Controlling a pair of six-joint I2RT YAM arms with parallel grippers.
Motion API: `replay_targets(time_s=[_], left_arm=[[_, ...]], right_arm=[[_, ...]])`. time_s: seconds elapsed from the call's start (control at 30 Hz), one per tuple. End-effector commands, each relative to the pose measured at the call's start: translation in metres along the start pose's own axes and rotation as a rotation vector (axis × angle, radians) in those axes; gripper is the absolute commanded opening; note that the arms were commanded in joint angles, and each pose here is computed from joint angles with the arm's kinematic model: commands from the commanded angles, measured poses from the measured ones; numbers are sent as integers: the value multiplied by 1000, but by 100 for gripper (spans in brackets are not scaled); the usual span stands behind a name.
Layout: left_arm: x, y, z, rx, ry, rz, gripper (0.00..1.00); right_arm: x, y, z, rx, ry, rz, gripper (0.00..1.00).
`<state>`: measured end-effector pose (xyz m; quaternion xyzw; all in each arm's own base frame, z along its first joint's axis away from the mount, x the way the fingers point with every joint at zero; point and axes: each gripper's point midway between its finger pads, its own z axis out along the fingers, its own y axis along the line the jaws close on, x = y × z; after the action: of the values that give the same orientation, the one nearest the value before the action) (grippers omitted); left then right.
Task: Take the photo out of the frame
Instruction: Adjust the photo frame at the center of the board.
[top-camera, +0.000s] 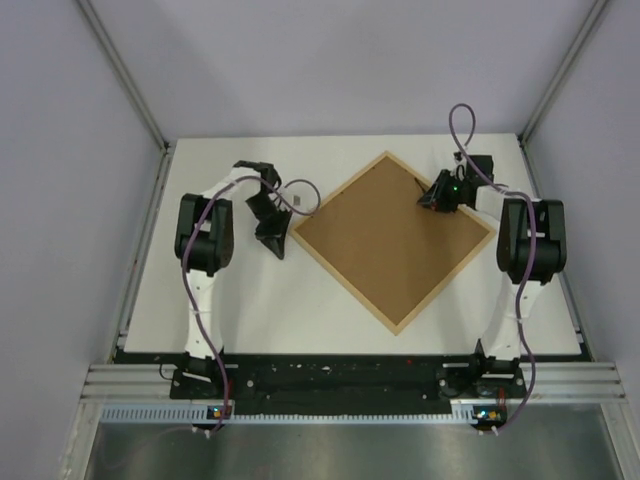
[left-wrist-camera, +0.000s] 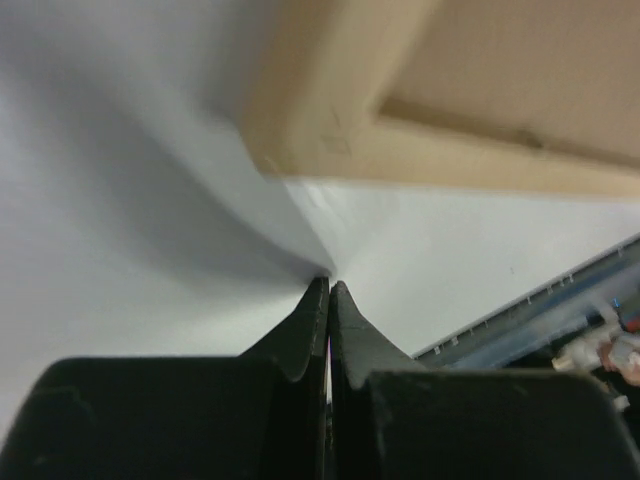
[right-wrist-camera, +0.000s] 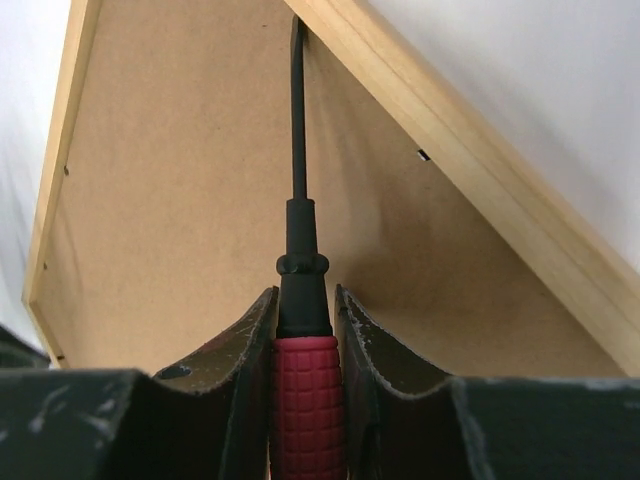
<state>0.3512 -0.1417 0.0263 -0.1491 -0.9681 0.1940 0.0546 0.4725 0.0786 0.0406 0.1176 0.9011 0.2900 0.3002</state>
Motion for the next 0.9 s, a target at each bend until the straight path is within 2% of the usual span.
replay_targets(time_s=[0.0,0.13,0.3,0.37,0.43,0.5,0.63,0.73,0.87], left_arm=[[34,-39,2,98,88,130,2],[41,-62,-4,105,73,228,1],[-20,-51,-68,95,-222,183,5],[-50,-43,-100,71,-351,190,17],[-79,-33,-115,-1,-445,226,29],[-105,-25,-120,-56,-516,252,37],[-141,-7,-99,-115,-519,261,39],[-153,-6,-72,-60,-489,245,39],[-149,-16,-43,-1,-440,241,40]], right_arm=[[-14,-19,25,121,36,-38,0],[-21,10,37,59,55,-100,0],[-27,47,7,-32,29,-156,0],[-28,63,-17,-64,3,-208,0],[-31,78,-40,-91,-30,-252,0],[-34,93,-67,-107,-75,-288,0],[-35,95,-108,-74,-135,-291,0],[-44,58,-136,34,-197,-223,0],[-51,-3,-162,226,-275,-112,0]])
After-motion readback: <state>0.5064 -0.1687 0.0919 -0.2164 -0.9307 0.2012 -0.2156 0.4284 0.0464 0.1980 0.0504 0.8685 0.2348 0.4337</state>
